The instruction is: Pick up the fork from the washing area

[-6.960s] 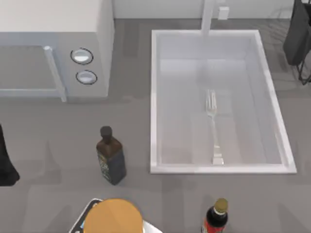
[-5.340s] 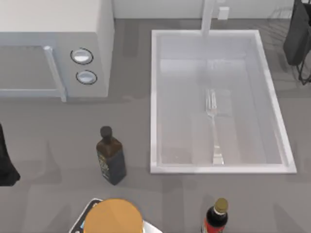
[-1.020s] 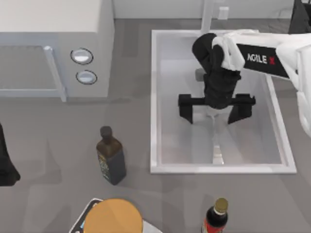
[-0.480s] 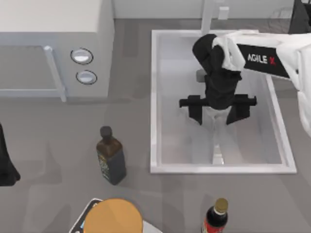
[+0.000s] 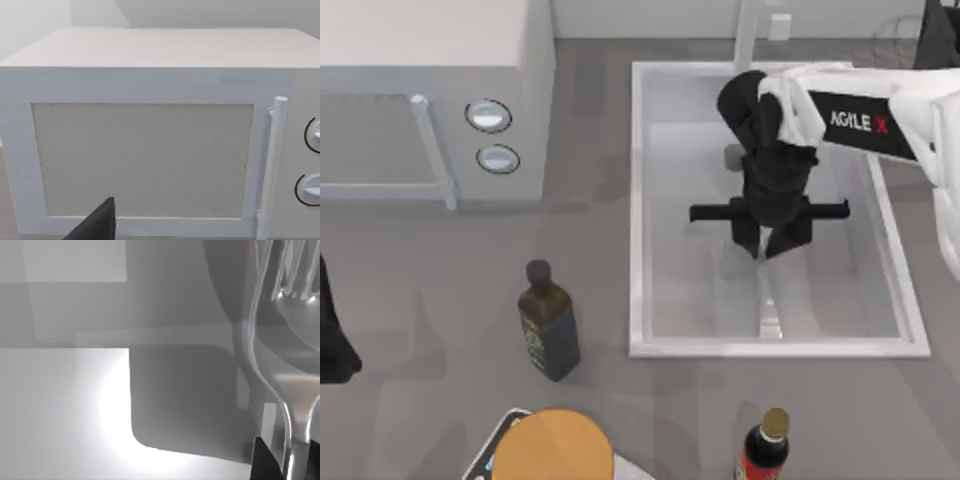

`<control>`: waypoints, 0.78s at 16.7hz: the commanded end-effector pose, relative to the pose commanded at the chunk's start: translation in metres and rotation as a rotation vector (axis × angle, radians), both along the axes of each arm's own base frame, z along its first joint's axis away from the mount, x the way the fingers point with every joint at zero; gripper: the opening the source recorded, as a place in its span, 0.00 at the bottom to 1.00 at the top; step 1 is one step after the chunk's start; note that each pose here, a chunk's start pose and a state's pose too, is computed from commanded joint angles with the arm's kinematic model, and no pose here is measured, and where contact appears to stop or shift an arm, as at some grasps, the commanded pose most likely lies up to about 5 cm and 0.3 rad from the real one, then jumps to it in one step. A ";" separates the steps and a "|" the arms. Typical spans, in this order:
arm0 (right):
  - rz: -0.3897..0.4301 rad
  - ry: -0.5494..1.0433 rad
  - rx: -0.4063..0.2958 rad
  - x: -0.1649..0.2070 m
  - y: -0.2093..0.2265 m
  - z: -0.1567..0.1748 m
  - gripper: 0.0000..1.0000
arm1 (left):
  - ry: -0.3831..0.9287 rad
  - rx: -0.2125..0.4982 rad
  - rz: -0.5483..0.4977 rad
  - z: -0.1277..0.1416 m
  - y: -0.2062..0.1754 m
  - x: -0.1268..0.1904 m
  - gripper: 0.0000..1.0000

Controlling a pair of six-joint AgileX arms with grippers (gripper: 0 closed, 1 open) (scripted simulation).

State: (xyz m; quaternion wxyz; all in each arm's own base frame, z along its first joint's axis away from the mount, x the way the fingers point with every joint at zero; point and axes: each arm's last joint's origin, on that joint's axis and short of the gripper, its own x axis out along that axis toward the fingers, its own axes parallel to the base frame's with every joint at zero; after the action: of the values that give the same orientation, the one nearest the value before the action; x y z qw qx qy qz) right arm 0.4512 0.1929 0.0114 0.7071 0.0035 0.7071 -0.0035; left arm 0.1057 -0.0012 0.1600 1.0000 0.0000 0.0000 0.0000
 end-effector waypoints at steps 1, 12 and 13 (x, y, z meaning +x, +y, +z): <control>0.000 0.000 0.000 0.000 0.000 0.000 0.00 | 0.000 0.000 0.000 0.000 0.000 0.000 1.00; 0.010 -0.050 0.000 0.013 0.004 0.072 0.00 | 0.000 0.000 0.000 0.000 0.000 0.000 1.00; 0.010 -0.042 -0.003 0.013 0.004 0.087 0.00 | 0.000 0.000 0.000 0.000 0.000 0.000 1.00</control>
State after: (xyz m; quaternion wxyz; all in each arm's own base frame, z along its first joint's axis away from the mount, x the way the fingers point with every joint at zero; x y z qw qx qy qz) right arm 0.4639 0.1972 0.0988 0.7219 -0.0011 0.6920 -0.0008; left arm 0.1057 -0.0012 0.1600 1.0000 0.0000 0.0000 0.0000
